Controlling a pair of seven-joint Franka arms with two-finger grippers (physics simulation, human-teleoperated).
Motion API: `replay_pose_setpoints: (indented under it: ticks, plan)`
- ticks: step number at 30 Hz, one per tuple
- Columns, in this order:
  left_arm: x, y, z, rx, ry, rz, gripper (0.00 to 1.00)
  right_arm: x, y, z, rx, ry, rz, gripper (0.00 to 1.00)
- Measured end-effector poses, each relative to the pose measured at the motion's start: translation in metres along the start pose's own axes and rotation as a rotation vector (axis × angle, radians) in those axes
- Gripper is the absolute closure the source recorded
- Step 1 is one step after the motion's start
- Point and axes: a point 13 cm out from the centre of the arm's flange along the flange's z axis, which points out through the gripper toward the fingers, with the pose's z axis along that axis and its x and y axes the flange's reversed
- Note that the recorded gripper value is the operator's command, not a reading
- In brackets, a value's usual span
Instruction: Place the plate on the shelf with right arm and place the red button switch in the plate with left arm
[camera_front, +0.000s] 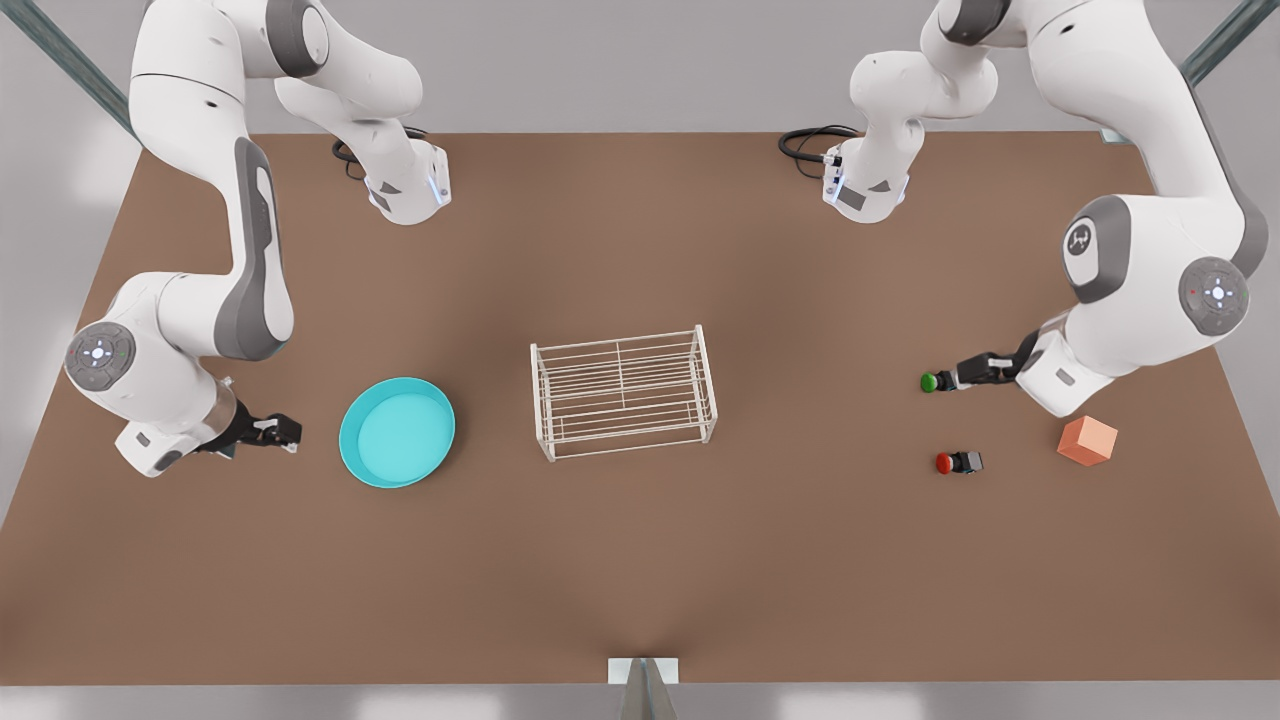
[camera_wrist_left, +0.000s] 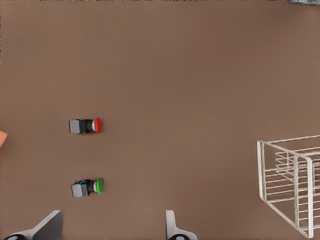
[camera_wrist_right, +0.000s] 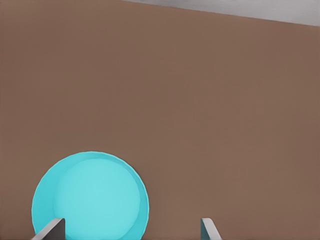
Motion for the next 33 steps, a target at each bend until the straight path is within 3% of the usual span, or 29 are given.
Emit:
replay_pose_setpoints:
  ticks: [4, 7, 10, 21, 33]
  plan:
    - [-0.004, 0.000, -0.002, -0.002, -0.016, -0.001, 0.00, 0.009, 0.007, 0.011, -0.035, 0.032, 0.002, 0.00]
    - [0.005, 0.010, 0.005, -0.023, 0.013, -0.015, 0.00, 0.057, 0.020, 0.054, -0.068, 0.132, 0.001, 0.00]
    - [0.014, 0.004, 0.027, -0.047, 0.065, -0.016, 0.00, 0.086, 0.027, 0.079, -0.081, 0.156, 0.001, 0.00]
    - [0.020, 0.073, 0.052, -0.045, 0.135, -0.182, 0.00, 0.080, -0.013, 0.172, -0.219, 0.182, 0.174, 0.01]
    - [0.033, -0.015, 0.042, 0.038, 0.139, -0.058, 0.00, 0.083, 0.007, 0.238, -0.298, 0.219, 0.159, 0.07]
